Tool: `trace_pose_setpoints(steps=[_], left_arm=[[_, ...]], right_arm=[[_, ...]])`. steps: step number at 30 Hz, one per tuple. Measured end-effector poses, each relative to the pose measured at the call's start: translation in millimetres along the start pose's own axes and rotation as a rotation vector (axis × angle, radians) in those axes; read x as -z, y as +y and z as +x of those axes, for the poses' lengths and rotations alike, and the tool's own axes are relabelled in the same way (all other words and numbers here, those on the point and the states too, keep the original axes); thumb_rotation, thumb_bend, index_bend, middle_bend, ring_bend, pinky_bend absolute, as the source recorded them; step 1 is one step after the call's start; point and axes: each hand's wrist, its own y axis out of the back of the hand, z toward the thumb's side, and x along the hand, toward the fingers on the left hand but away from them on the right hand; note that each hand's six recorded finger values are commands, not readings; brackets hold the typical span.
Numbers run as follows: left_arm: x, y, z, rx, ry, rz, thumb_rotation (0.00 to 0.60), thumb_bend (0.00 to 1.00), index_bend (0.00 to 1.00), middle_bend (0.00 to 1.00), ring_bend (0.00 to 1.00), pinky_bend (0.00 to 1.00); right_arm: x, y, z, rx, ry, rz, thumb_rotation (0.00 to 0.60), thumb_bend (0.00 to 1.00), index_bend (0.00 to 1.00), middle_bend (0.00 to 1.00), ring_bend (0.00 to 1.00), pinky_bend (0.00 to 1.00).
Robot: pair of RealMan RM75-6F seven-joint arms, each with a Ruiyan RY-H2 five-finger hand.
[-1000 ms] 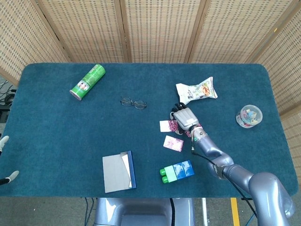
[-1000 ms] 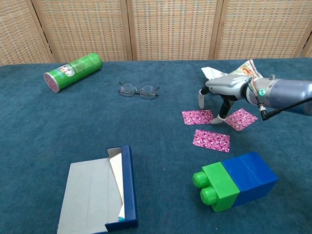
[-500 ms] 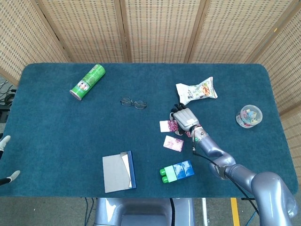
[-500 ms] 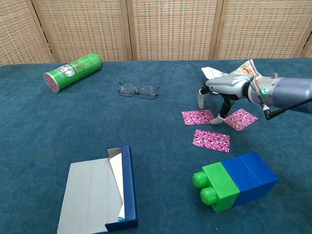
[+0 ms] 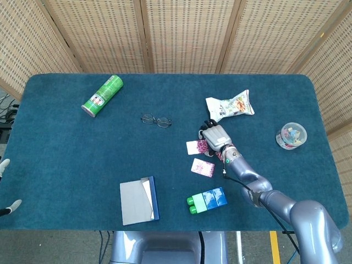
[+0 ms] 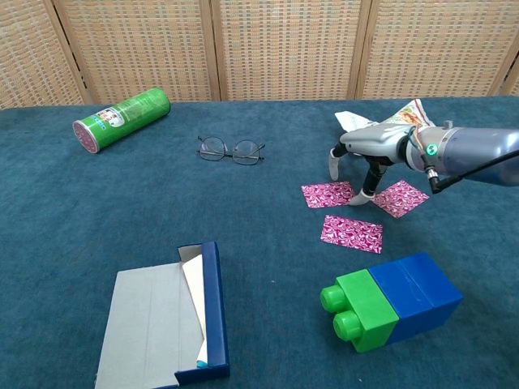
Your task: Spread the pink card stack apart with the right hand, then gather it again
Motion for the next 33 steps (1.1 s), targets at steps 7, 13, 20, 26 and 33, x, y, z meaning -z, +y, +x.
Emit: trace_pose_setpoints(steps=[7,13,20,26,33], left_arm=[[0.7,-0.4,0.3,0.002,0.000,0.000,0.600,0.12,0.00,0.00,0.00,0.00],[-0.3,-0.5,1.3,0.000,-0.005,-0.001,0.600,0.12,0.00,0.00,0.00,0.00],[1.6,-1.7,1.1,0.003,0.000,-0.001,0.600,0.12,0.00,0.00,0.00,0.00],[2.0,-2.1,1.6,0.004,0.000,-0.002,0.600,0.12,0.00,0.00,0.00,0.00],[2.0,-2.7,2.1,0.005,-0.001,-0.002,0.600,0.12,0.00,0.00,0.00,0.00]], right_arm=[[-1.1,-1.4,0.8,-0.005,0.000,0.001,0.600,0.26,0.35,0.20,0.00,0.00],[-2.5,-1.9,2.4,-0.006,0.003,0.005,0.600,0.26,0.35,0.20,0.00,0.00],[-2.2,-3.9,1.4,-0.013,-0.004,0.007,0.600,0.26,0.35,0.20,0.00,0.00],[-1.5,-6.4,0.7,-0.019,-0.010,0.010,0.600,0.26,0.35,0.20,0.00,0.00],[0.2,-8.0,-0.2,-0.022,-0.017,0.013,0.600,0.26,0.35,0.20,0.00,0.00]])
